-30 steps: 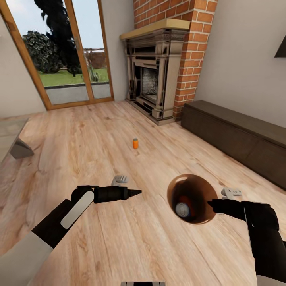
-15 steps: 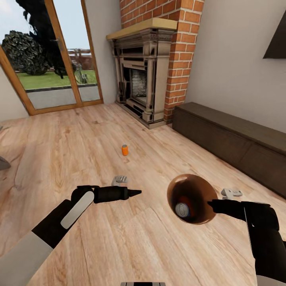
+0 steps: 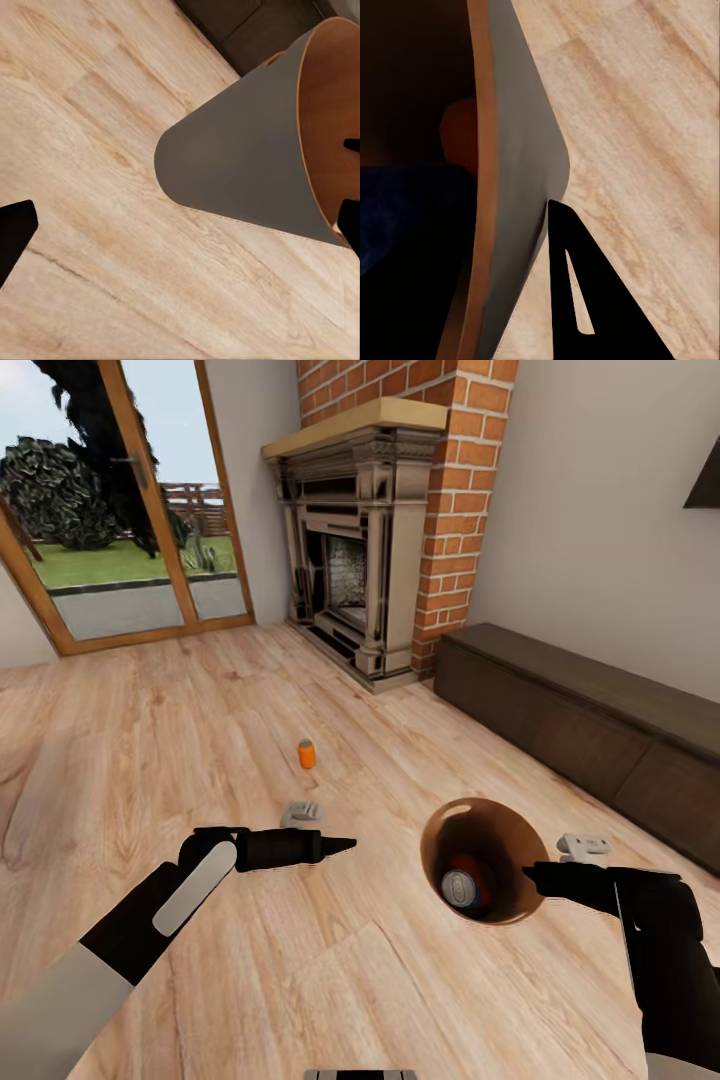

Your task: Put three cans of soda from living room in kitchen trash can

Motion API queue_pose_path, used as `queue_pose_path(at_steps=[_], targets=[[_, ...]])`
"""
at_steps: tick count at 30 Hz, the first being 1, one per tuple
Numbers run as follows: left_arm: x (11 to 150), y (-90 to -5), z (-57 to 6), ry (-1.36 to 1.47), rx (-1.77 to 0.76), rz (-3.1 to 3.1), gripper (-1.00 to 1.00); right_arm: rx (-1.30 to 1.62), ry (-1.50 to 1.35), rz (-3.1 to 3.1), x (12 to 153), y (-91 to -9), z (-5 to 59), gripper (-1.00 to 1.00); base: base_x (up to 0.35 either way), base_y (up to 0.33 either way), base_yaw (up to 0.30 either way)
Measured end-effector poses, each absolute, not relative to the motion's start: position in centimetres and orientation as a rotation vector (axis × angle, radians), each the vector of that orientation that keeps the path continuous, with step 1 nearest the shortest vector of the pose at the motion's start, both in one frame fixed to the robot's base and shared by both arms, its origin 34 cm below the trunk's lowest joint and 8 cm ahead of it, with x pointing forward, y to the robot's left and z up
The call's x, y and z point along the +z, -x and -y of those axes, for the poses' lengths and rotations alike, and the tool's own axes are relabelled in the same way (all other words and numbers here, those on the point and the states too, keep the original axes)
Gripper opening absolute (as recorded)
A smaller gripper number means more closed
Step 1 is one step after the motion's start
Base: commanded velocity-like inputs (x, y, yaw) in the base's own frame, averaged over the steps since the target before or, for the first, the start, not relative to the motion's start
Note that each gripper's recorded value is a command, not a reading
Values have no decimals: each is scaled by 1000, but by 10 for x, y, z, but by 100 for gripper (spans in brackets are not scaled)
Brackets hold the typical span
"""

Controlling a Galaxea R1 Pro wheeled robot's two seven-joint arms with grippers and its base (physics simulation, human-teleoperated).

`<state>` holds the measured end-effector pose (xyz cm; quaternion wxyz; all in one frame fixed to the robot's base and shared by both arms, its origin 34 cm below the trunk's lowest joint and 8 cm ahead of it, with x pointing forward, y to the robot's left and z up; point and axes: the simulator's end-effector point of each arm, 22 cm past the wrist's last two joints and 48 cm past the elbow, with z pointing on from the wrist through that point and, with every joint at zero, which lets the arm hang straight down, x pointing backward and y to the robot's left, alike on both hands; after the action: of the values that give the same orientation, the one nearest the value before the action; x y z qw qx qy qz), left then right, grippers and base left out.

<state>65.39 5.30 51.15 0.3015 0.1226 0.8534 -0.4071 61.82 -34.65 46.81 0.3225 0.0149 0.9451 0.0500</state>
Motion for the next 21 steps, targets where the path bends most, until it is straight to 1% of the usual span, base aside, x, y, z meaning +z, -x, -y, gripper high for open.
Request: queue_pose_path(at_steps=[21], targets=[[512, -654, -53, -325, -1082, -2262, 100, 132, -39, -2481, 468, -618, 346, -100, 335, 0, 0]])
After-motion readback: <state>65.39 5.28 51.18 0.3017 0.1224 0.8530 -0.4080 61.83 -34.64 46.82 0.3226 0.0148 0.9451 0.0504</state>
